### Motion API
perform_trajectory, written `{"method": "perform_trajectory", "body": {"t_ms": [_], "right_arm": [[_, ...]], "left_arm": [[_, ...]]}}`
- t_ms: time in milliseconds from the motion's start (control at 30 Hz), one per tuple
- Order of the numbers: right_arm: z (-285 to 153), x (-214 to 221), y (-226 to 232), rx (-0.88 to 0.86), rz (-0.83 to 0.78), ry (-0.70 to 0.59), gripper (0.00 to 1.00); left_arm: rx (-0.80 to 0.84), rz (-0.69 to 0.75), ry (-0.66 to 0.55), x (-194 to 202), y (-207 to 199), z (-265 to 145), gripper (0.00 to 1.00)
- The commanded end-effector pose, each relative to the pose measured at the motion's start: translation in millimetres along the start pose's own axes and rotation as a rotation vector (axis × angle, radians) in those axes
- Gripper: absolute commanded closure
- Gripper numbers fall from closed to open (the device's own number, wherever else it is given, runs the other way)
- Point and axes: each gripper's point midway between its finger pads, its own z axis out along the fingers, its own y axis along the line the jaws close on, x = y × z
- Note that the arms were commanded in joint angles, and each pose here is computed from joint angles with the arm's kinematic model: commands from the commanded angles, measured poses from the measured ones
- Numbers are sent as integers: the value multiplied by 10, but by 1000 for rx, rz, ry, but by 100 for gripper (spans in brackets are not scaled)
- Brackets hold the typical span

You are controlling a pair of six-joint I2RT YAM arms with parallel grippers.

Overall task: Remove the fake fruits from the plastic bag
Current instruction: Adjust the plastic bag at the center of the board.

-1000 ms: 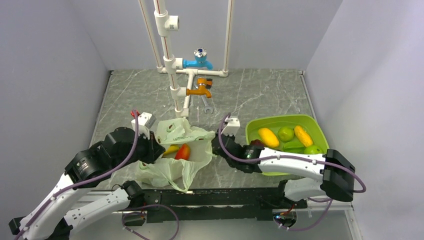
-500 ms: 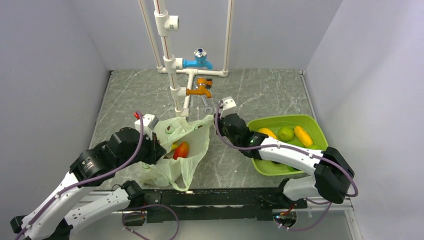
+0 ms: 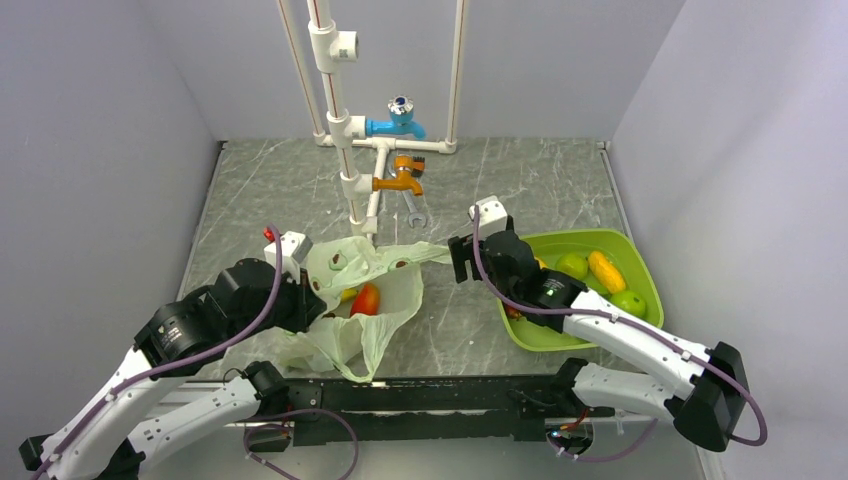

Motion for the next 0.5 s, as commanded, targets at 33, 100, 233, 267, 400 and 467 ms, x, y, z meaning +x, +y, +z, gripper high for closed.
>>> {"method": "perform_trajectory", "body": {"t_ms": [33, 100, 233, 267, 400, 467], "right_arm": [[-17, -30, -74, 46, 35, -4, 22], [0, -90, 129, -62, 60, -40, 29], [90, -143, 249, -112, 120, -116, 50], [123, -156, 237, -98, 131, -130, 61], [256, -233, -323, 268, 196, -159, 100], [255, -287, -644, 429, 232, -153, 100]], "left_arm": [[6, 11, -28, -79, -10, -56, 100], [10, 7, -26, -72, -16, -63, 100], [23, -4, -25, -58, -36, -74, 100], [26, -6, -24, -51, -38, -71, 100], [-8, -15, -9, -13, 24, -84, 100], [-35, -20, -8, 16, 85, -88, 100]]}}
